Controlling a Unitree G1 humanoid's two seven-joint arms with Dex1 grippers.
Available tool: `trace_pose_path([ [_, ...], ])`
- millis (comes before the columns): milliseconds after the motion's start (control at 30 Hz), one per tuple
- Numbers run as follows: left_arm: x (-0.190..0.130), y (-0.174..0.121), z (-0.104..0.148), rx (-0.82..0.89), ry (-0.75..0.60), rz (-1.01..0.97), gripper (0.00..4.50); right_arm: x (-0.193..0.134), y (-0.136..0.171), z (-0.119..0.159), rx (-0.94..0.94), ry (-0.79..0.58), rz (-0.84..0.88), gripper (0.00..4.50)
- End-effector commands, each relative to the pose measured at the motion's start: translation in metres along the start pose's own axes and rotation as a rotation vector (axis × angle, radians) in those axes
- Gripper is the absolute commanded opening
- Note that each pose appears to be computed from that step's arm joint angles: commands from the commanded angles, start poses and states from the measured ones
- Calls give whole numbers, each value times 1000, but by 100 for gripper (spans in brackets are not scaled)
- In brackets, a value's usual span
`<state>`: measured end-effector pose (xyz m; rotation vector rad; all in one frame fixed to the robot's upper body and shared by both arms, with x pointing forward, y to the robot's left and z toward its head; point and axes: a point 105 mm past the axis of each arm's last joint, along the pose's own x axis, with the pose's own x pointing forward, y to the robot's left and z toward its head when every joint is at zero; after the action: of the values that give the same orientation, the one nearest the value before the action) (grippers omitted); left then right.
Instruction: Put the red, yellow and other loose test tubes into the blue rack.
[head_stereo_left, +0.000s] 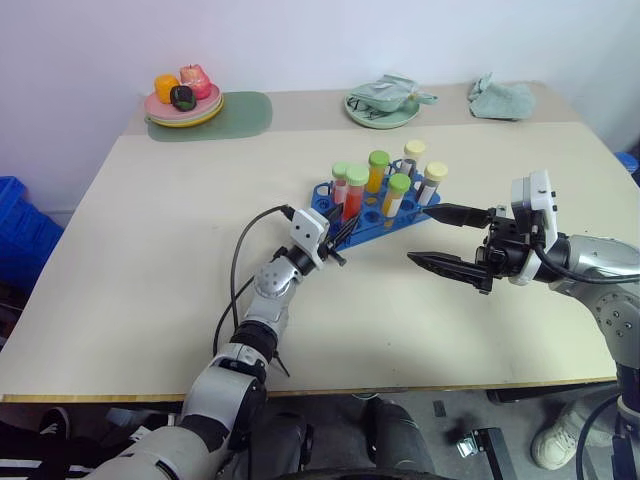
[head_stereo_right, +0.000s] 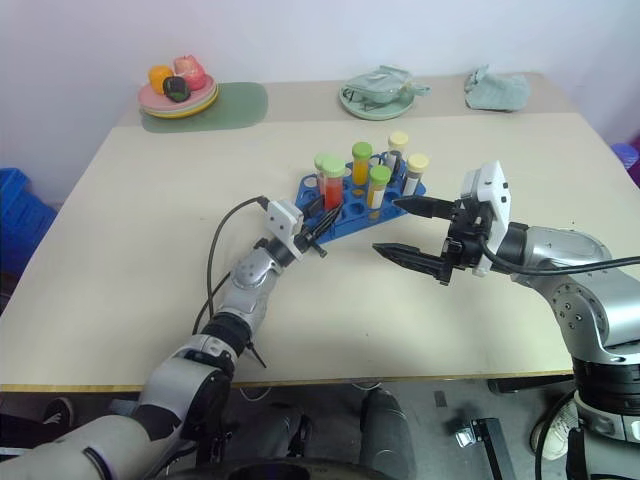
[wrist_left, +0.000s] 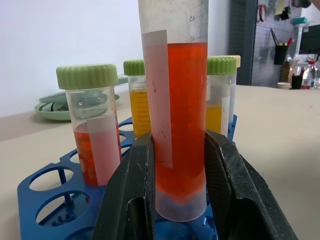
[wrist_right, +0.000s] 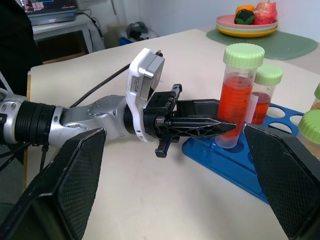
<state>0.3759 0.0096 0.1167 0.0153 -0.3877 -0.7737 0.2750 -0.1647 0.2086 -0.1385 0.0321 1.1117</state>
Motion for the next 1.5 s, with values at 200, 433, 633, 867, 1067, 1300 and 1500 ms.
trace_pose_path([
  [200,-3,-7,-5,-6,19,-31,78,-3,2,13,-54,-34,-5,450],
  [433,4,-11,16,44,-65,-52,78,-3,3,12,-53,-34,-3,450],
  [633,7,-16,24,51,-94,-65,78,-2,3,12,-49,-35,1,450],
  [867,14,-13,20,66,-69,-56,78,-2,3,12,-46,-30,3,450],
  [1067,12,-8,15,57,-50,-33,78,-5,4,11,-43,-22,-3,450],
  [1300,9,-6,12,61,-45,-5,78,-6,4,11,-40,-22,-8,450],
  [1500,4,2,6,56,-14,28,78,-5,4,11,-40,-23,-8,450],
])
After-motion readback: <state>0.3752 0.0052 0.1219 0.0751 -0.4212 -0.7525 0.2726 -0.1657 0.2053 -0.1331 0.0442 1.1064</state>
